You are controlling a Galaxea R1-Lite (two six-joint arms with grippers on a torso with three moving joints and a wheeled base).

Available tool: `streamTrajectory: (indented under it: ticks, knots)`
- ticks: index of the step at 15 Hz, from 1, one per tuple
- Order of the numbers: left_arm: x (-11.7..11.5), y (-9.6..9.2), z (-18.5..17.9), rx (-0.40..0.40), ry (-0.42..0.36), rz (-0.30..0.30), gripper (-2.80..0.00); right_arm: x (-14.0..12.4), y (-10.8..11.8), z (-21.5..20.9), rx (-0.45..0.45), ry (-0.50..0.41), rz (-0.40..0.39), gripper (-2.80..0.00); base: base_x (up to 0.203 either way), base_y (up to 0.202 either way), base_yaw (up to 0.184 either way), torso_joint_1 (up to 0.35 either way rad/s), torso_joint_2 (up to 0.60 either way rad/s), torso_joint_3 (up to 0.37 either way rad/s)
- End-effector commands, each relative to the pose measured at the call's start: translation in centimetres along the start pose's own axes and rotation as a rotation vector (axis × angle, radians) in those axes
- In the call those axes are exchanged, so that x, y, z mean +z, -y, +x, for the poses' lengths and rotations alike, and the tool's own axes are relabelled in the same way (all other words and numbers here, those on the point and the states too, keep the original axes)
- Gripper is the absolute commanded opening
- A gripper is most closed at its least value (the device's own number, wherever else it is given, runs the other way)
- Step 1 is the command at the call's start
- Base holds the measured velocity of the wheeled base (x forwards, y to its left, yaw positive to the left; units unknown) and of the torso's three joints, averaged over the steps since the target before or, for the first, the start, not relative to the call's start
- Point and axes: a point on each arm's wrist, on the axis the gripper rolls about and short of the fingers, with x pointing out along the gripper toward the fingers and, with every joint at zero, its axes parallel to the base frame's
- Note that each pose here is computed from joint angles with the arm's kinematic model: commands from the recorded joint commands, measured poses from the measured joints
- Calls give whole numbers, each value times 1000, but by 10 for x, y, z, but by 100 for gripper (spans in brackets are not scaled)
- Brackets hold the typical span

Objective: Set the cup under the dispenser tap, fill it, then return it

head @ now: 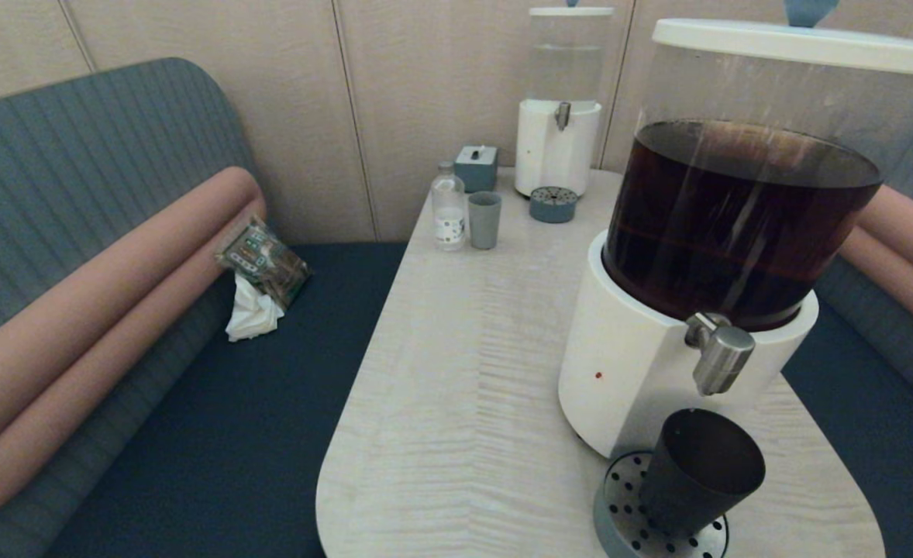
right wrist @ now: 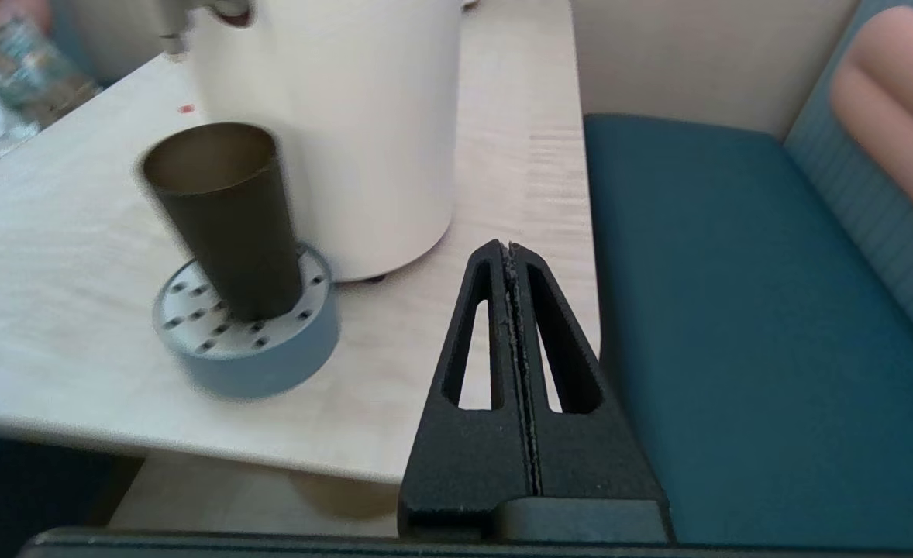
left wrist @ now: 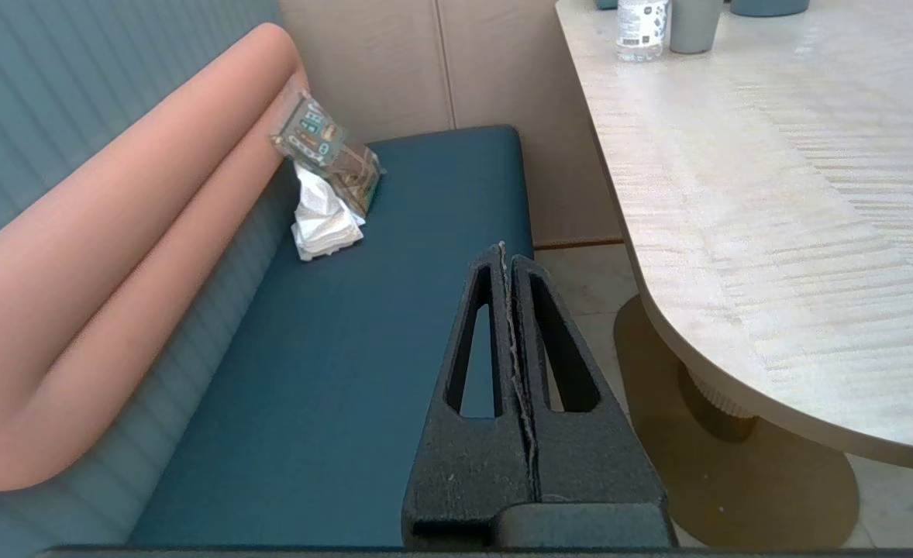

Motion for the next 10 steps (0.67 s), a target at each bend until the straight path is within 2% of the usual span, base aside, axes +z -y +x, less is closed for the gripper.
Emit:
streamTrajectory:
  ticks: [1, 5, 7, 10]
  knots:
    - [-11, 1, 2, -4, -40, 0, -280, -19, 0, 12, -6, -9, -3, -280, 0, 0, 0, 0, 0, 0]
    - [-11, 1, 2, -4, -40, 0, -280, -55, 1, 28, -11, -66, -24, -280, 0, 0, 0, 0, 0, 0]
    - [-11, 1, 2, -4, -40, 0, -280, -68, 1, 34, -14, -66, -43, -280, 0, 0, 0, 0, 0, 0]
    - [-11, 1, 2, -4, -40, -2, -280, -69, 1, 35, -15, -52, -55, -280, 0, 0, 0, 0, 0, 0]
